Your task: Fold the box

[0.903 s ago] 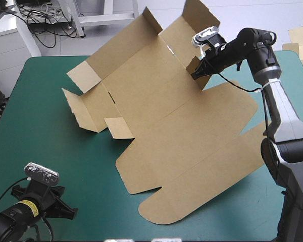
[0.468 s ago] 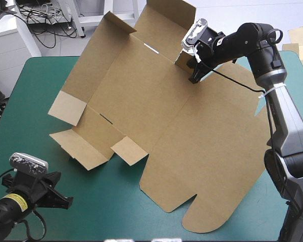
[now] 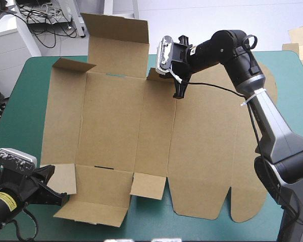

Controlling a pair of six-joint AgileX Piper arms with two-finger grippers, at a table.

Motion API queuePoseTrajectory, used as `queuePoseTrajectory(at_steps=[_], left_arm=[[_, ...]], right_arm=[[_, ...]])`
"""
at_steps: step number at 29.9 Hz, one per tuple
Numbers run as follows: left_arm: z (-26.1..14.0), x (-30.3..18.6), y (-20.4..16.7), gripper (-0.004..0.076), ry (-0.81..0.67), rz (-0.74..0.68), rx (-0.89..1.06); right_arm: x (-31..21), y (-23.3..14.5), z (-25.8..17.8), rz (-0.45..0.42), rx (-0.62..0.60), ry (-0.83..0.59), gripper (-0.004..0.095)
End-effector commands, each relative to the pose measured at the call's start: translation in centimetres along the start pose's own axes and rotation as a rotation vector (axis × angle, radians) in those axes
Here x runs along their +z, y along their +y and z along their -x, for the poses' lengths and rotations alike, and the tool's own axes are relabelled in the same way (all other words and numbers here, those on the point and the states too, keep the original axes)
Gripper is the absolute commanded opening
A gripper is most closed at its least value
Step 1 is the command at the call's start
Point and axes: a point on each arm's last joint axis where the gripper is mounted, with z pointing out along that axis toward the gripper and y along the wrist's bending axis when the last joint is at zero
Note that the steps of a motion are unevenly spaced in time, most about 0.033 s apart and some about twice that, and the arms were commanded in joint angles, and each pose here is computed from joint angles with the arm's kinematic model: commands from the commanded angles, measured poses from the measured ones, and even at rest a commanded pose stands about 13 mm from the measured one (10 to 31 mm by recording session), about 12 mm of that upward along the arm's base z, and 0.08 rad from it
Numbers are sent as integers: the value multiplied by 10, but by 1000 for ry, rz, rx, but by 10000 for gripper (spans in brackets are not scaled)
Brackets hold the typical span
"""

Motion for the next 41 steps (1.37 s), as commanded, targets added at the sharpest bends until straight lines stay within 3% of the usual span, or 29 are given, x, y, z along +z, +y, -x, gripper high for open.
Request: queuePoseTrajectory(at_steps=[1,15,18,21,24,26,29,34,39,41], left_arm=[[12,-5,-1,-10,-73,-11,0],[12,-5,-1,-10,-67,-9,1],[12,-5,-1,-10,-66,-9,1],[12,-5,-1,-10,-64,-9,1],[11,-5,-1,-10,-62,-9,1],[11,-5,-1,-10,-62,-9,1],[11,-5,-1,-10,-58,-8,1],[11,-5,-1,-10,-58,-8,1],[11,-5,0,-10,-59,-6,2],[11,-5,0,-10,-59,-6,2]], right_arm=[[-35,10,28,-36,-69,-89,-21],[16,28,6,129,-126,-44,3],[23,25,3,116,-106,-46,158],[25,22,4,85,-75,-53,435],[24,18,6,43,-44,-67,652],[22,18,7,37,-35,-69,693],[14,19,10,33,60,-72,665],[-9,20,11,-26,223,-12,514],[-33,26,7,-40,293,101,235],[-42,25,7,-84,358,122,134]])
